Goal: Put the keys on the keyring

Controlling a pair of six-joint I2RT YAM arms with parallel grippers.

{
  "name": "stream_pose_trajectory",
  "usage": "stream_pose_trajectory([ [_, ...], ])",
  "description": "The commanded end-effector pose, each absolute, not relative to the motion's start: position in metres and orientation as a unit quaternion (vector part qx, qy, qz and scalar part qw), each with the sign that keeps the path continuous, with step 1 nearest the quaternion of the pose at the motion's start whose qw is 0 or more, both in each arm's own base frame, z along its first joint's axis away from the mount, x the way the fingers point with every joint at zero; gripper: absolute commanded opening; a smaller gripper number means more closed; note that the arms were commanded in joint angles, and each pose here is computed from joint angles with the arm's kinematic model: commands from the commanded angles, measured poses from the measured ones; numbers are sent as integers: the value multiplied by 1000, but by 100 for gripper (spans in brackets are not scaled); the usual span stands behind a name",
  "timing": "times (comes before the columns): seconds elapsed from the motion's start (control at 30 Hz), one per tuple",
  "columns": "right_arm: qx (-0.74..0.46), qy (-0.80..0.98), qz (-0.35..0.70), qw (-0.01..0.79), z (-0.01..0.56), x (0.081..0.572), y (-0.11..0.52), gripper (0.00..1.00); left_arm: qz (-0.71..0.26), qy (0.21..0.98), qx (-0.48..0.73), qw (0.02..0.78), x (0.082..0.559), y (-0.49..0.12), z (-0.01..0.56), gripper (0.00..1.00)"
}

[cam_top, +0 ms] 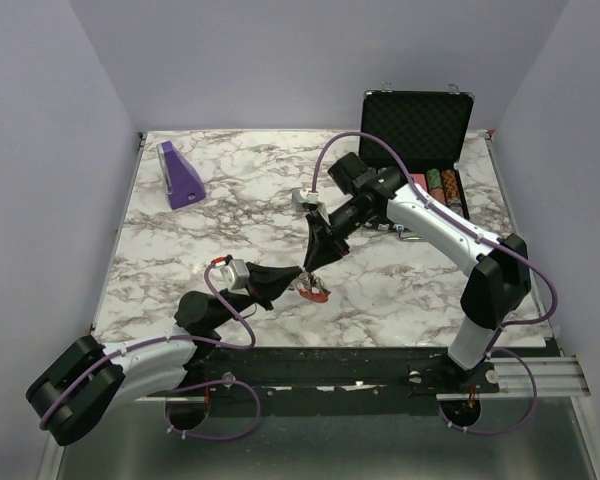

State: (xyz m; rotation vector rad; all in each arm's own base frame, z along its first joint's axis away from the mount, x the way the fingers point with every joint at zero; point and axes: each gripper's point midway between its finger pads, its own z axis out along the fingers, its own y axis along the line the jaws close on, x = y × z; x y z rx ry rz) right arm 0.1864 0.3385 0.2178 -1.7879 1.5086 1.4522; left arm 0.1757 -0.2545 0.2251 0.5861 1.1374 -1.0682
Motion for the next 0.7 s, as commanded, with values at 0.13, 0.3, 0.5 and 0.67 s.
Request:
stream_pose_trajectory([
  [0.13,-652,526,507,205,219,185,346,13,-478,500,259,674,168,-248,217,0],
  [0.3,-656,518,507,208,221,180,348,6,-481,506,259,668,168,-249,213,0],
  [0.5,-669,516,491,214,228,182,345,1,-483,518,256,658,169,-250,207,0],
  [0.67,-690,511,469,209,227,182,338,1,-488,534,258,640,165,-251,200,0],
])
